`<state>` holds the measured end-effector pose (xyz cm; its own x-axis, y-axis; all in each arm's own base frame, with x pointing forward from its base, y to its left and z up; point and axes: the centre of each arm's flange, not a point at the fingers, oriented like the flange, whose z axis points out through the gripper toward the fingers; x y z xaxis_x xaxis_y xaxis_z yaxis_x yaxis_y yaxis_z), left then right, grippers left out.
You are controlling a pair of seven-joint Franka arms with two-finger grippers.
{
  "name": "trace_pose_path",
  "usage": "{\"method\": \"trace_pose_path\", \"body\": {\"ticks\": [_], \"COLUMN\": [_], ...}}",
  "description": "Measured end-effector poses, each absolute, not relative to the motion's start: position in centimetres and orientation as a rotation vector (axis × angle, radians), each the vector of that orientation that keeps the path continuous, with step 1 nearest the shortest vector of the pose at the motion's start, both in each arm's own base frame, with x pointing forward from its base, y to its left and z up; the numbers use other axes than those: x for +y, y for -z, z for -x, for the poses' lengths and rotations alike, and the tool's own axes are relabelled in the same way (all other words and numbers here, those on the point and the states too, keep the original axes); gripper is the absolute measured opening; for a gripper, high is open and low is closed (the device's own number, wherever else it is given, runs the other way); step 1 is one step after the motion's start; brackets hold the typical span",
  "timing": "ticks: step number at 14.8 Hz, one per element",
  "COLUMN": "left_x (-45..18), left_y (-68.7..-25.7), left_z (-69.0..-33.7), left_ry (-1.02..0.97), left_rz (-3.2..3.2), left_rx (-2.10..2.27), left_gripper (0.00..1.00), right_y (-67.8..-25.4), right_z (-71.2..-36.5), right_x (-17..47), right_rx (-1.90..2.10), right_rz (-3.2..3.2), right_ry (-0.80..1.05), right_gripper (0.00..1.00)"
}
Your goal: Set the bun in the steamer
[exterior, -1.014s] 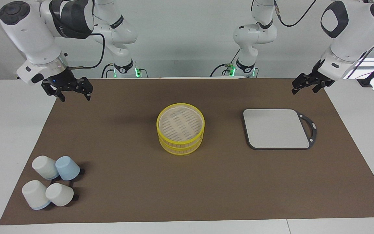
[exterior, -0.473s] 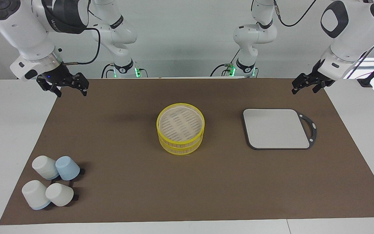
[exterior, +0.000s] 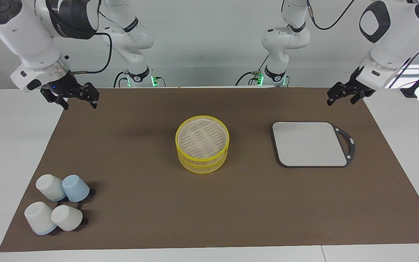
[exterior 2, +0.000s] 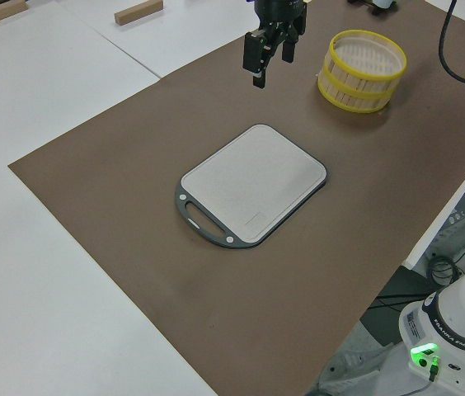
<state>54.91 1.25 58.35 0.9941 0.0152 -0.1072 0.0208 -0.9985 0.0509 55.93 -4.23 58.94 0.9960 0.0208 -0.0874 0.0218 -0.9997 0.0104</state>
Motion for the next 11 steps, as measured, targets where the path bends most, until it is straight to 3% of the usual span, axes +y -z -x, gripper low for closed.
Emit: {"method": "trace_pose_path", "body": {"ticks": [11], "left_x": [1.25], "left_y": [-58.35], "left_z": [-54.91], "left_ry": [0.165], "left_rz": [-3.085], "left_rx": [0.028], "left_gripper": [1.0], "right_y": [-59.03], "right_z": [-55.92], "right_x": [-4.57], "right_rx": [0.023], "right_rz": [-3.127], "right_ry": [0.133], "right_gripper": [1.0]}}
